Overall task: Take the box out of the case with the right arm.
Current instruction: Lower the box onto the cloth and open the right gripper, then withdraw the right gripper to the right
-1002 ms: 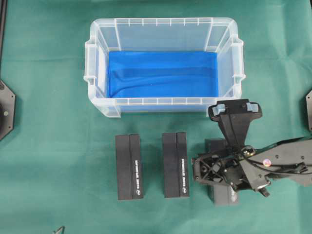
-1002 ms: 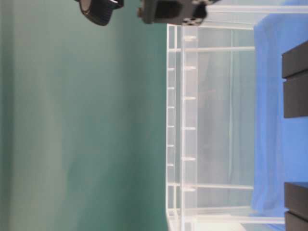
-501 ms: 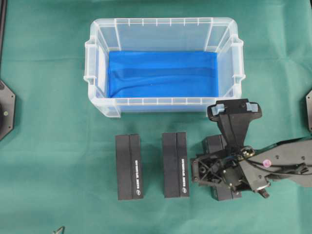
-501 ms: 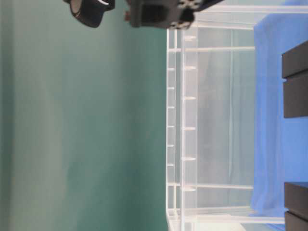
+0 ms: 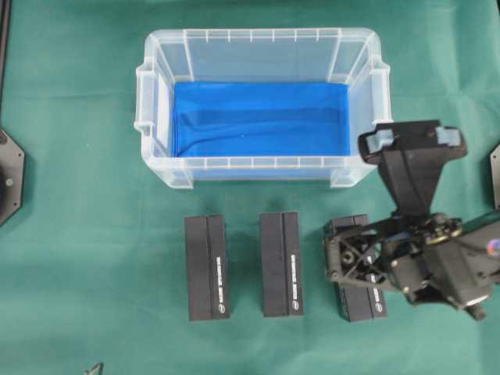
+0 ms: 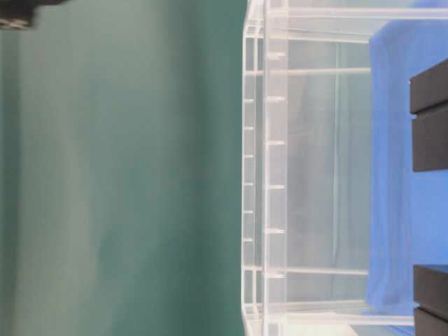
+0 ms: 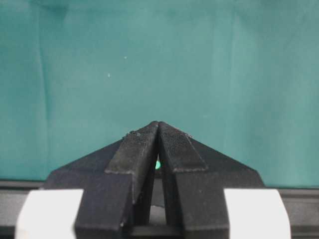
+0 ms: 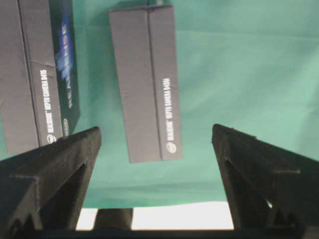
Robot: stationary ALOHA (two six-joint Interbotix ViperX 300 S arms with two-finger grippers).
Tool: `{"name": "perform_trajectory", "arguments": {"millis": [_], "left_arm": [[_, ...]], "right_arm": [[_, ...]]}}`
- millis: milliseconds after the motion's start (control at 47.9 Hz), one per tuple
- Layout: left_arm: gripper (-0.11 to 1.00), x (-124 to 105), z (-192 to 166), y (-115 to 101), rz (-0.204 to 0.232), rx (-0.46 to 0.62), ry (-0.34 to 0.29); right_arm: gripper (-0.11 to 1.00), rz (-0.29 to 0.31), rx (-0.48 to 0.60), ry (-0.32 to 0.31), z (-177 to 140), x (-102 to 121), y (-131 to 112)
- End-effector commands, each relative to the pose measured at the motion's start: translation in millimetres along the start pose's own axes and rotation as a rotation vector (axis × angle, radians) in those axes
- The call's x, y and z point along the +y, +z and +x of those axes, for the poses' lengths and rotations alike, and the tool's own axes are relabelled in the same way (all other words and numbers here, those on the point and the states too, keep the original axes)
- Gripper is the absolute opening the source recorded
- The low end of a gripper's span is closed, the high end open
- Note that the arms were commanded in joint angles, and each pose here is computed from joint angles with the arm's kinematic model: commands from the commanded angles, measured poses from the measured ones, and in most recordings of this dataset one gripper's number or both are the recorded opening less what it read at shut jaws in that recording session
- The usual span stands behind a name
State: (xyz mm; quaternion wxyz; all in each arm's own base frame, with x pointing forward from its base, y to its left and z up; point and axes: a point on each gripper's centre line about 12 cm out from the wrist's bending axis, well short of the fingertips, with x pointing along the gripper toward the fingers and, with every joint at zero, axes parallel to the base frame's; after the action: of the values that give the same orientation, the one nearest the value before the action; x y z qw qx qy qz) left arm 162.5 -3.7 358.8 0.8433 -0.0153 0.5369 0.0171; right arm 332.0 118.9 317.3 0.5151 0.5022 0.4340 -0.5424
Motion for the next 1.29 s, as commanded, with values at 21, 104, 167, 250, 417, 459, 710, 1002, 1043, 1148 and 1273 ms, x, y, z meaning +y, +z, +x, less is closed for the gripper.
{"name": "perform_trajectory", "arguments": {"millis": [21, 104, 167, 250, 417, 459, 710, 1002, 1043, 1148, 1273], "left_arm": [[0.00, 1, -6, 5, -0.004, -0.022, 0.002], [0.00, 1, -6, 5, -0.004, -0.022, 0.002], [0.00, 1, -6, 5, -0.004, -0.023, 0.002], [0.00, 1, -6, 5, -0.004, -0.022, 0.002], [0.00, 1, -6, 5, -0.003, -0.022, 0.002], [0.00, 1, -6, 5, -0.003, -0.022, 0.002], [0.00, 1, -6, 5, -0.008, -0.022, 0.002], [0.00, 1, -6, 5, -0.009, -0.022, 0.004], [0.00, 1, -5, 5, -0.009, -0.020, 0.003], [0.00, 1, -6, 5, -0.009, -0.022, 0.002], [0.00, 1, -5, 5, -0.007, -0.022, 0.002]], "right_arm": [[0.86, 0.004, 0.011, 0.034, -20, -1, 9], [0.86, 0.003, 0.014, 0.040, -20, 0, 10], [0.86, 0.006, 0.014, 0.041, -20, 1, 11], [0.86, 0.007, 0.011, 0.036, -19, 0, 11], [0.86, 0.007, 0.012, 0.033, -19, -9, 14], [0.86, 0.008, 0.015, 0.035, -18, -13, 14], [0.86, 0.031, 0.026, 0.045, -16, -48, 24], [0.86, 0.080, 0.050, 0.030, -15, -93, 29], [0.86, 0.081, 0.049, 0.032, -15, -95, 30], [0.85, 0.084, 0.041, 0.036, -15, -94, 33], [0.85, 0.087, 0.026, 0.042, -14, -90, 41]]}}
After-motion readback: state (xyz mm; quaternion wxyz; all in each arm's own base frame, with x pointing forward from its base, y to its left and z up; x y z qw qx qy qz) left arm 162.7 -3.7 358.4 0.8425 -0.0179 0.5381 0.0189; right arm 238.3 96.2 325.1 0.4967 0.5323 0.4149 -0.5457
